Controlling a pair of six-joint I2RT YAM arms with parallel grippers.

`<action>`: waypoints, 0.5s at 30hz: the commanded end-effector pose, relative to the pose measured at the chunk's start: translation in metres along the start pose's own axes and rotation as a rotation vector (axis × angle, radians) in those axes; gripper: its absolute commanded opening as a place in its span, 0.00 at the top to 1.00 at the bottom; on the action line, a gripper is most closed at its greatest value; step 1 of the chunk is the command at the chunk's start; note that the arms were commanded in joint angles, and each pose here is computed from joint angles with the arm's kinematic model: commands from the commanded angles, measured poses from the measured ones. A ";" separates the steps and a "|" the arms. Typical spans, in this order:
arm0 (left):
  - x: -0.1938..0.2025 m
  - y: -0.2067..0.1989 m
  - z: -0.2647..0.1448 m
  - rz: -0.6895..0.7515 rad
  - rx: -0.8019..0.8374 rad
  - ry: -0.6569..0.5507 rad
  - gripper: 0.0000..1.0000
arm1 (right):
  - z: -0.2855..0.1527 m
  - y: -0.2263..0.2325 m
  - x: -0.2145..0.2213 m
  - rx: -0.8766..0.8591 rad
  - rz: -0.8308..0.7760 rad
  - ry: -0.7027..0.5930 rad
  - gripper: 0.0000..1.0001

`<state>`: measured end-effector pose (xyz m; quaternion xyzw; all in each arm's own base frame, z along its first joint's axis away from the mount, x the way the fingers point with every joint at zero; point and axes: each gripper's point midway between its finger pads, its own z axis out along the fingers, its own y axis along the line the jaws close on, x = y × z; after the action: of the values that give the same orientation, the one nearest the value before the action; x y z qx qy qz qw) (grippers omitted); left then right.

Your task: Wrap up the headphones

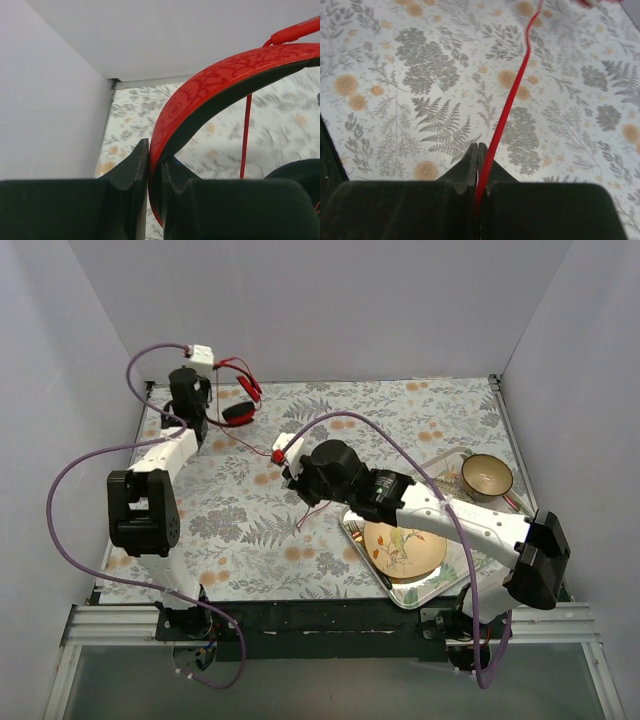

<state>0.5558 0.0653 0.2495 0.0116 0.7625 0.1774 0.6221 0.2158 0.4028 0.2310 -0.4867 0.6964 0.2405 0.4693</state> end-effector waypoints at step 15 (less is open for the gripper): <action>-0.031 -0.143 -0.149 0.478 0.504 -0.233 1.00 | -0.106 -0.247 -0.109 0.686 0.085 -0.240 0.99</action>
<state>0.4819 -0.0773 0.2500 0.2980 0.7027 0.1746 0.6220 0.3670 0.2965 0.3700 -0.3008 0.7132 0.1051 0.6243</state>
